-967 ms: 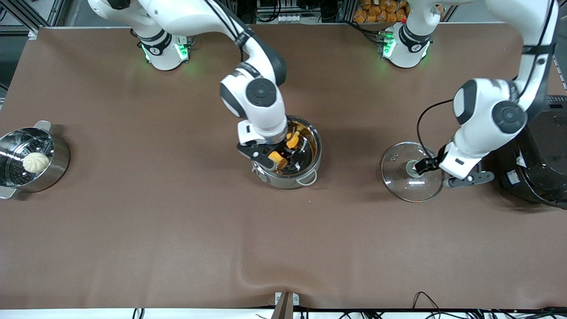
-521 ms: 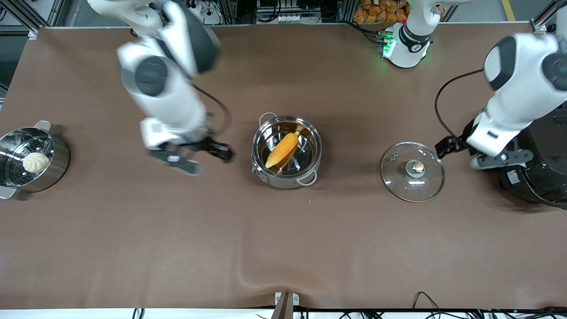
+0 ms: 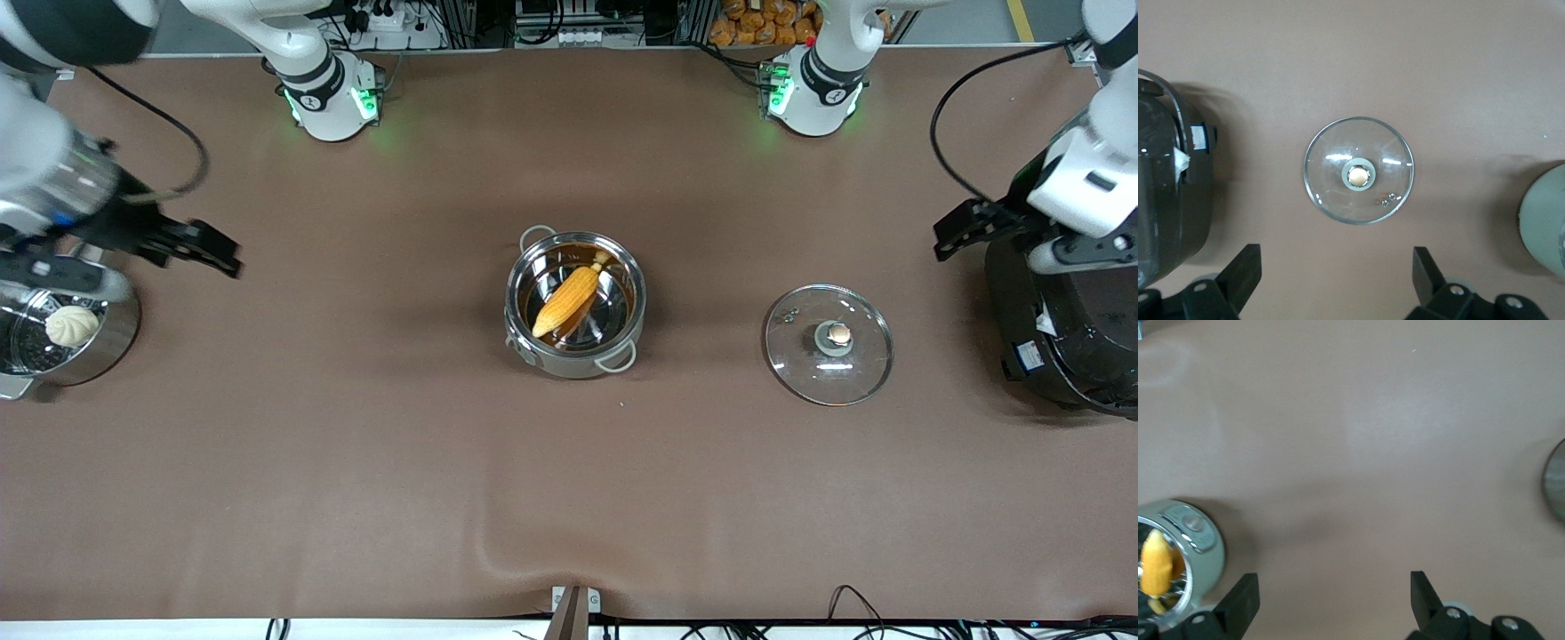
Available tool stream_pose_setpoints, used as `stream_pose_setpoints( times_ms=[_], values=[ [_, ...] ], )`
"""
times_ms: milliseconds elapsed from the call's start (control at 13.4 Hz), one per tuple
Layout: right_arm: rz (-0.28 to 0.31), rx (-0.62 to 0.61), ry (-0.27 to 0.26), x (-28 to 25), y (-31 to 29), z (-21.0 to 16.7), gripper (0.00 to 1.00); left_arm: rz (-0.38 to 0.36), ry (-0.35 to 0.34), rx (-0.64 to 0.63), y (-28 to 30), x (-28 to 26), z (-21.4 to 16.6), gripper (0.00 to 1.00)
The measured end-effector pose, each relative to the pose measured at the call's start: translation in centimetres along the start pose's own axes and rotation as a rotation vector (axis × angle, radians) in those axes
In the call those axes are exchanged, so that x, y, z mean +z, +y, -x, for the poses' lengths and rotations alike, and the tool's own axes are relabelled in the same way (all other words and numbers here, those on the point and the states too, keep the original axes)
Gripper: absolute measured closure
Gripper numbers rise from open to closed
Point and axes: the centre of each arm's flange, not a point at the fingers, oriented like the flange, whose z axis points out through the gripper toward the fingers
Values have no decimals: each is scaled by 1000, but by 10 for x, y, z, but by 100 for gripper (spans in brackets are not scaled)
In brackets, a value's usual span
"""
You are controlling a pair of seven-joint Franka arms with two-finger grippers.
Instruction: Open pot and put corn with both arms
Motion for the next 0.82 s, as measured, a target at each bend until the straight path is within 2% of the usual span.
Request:
stream_pose_setpoints(
  times_ms=[223,446,818],
  values=[
    [7,-96,18,-12,50,11,0,-1,-7,15,0,-20,-3,0],
    [18,-155,52,-16,95,15,0,-3,-27,14,2,-13,-17,0],
    [16,-167,45,-7,110,32,0,-6,-47,12,-4,-13,-20,0]
  ],
)
